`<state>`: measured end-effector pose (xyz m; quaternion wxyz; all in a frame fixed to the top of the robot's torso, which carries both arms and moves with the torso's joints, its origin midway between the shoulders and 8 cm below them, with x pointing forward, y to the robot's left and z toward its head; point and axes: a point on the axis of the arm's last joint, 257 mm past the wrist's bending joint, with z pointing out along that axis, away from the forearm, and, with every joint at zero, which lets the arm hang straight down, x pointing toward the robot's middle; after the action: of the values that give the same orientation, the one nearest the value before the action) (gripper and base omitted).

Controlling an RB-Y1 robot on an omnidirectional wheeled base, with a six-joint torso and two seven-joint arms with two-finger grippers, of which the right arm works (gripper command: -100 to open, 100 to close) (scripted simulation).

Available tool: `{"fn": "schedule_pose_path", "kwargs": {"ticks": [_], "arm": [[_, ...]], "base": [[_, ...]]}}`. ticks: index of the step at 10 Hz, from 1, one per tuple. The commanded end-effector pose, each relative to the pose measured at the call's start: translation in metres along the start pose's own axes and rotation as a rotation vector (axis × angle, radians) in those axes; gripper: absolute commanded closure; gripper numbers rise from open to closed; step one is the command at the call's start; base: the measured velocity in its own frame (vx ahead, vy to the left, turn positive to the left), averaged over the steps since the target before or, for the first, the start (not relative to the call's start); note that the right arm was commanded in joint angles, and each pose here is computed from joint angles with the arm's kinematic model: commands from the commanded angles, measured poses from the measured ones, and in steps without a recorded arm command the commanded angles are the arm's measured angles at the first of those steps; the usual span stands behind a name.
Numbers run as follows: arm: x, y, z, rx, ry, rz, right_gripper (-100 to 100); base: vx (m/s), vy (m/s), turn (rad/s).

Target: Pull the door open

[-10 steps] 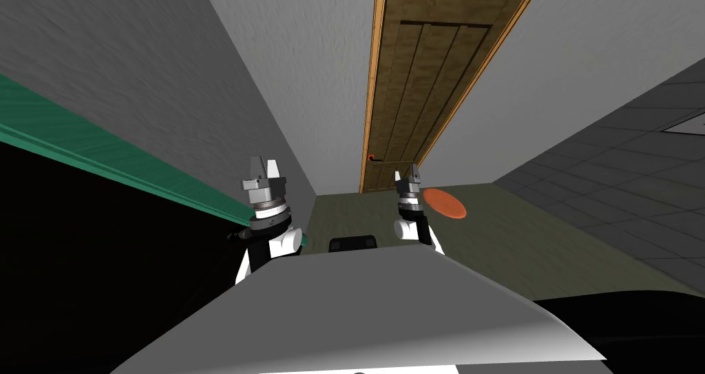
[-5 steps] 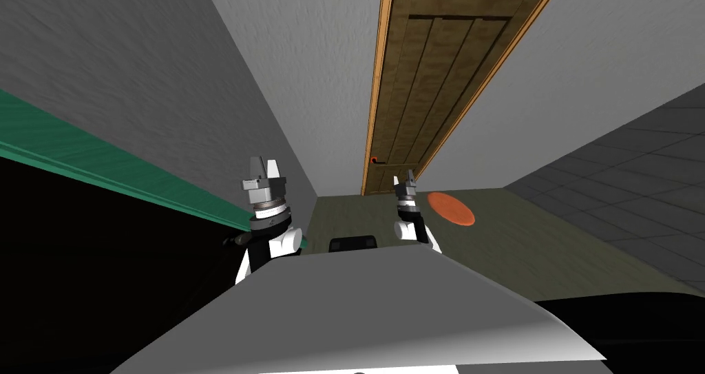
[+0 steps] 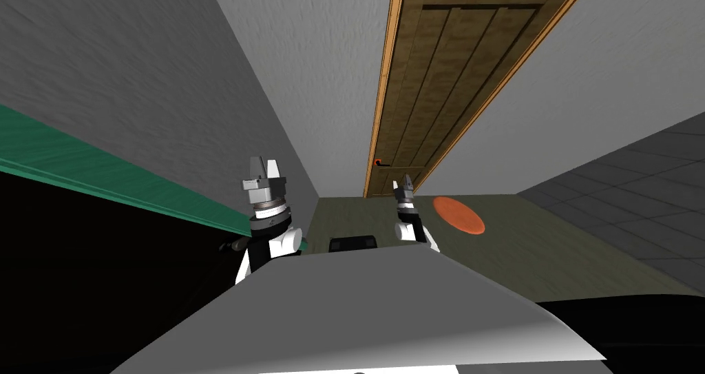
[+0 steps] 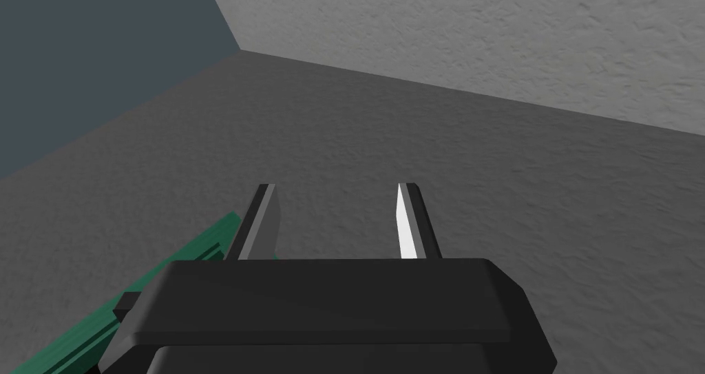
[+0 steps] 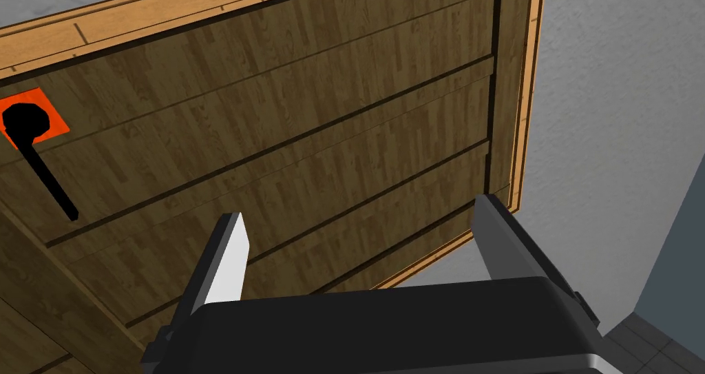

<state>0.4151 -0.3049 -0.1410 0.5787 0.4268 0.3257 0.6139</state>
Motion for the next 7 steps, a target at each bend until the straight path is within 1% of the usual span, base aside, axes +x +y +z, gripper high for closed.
{"fn": "schedule_pose_path", "kwargs": {"ticks": [1, 2, 4, 7], "arm": [[-0.004, -0.009, -0.0034, 0.016, -0.004, -0.003, -100], [-0.009, -0.019, -0.0063, 0.032, -0.007, -0.007, -100], [-0.020, -0.035, -0.0115, 0.057, -0.014, -0.015, -100], [-0.039, -0.063, -0.0234, 0.109, -0.030, -0.029, -100]], "base": [[0.059, -0.013, 0.017], [0.054, -0.018, 0.038], [0.084, -0.013, 0.088], [0.100, -0.015, 0.074]]}}
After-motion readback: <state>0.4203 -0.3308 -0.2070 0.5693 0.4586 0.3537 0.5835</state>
